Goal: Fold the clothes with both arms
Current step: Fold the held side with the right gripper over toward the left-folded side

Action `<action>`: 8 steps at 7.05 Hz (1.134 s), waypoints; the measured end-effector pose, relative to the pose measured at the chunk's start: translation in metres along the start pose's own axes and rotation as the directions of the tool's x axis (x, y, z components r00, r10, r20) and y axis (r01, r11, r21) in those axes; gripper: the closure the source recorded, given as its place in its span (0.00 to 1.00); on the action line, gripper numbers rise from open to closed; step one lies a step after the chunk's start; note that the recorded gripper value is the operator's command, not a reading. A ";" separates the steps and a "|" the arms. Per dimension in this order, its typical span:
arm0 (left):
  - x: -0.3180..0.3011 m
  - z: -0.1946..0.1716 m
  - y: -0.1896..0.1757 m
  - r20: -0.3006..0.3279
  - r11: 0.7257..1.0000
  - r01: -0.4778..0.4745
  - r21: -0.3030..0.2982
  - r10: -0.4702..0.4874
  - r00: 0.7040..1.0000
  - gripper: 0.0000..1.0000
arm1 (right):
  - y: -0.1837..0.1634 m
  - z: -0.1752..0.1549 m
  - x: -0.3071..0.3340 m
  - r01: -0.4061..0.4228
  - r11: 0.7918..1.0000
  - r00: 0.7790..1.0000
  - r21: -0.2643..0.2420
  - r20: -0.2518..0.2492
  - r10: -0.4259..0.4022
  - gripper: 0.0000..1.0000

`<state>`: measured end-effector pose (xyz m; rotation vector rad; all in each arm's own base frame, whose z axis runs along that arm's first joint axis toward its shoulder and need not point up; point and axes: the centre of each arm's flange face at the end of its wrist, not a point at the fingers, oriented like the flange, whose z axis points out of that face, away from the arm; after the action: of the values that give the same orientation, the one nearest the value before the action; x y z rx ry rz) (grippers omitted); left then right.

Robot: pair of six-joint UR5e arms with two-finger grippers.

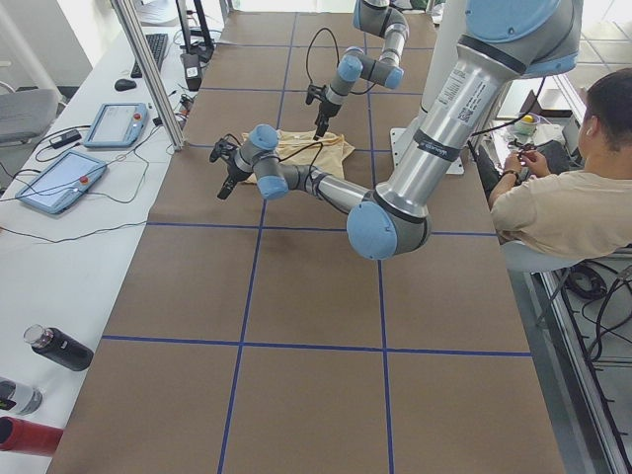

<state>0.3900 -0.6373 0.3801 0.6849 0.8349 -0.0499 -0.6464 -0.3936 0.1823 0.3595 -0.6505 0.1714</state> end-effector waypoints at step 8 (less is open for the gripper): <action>0.000 0.000 0.000 0.000 1.000 0.001 0.000 -0.001 1.000 0.00 | -0.015 0.038 0.008 0.182 0.973 0.959 -0.142 -0.194 -0.207 0.00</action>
<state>0.3900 -0.6375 0.3807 0.6849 0.8348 -0.0507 -0.6571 -0.4218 0.2108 0.2808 -0.4133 -0.0201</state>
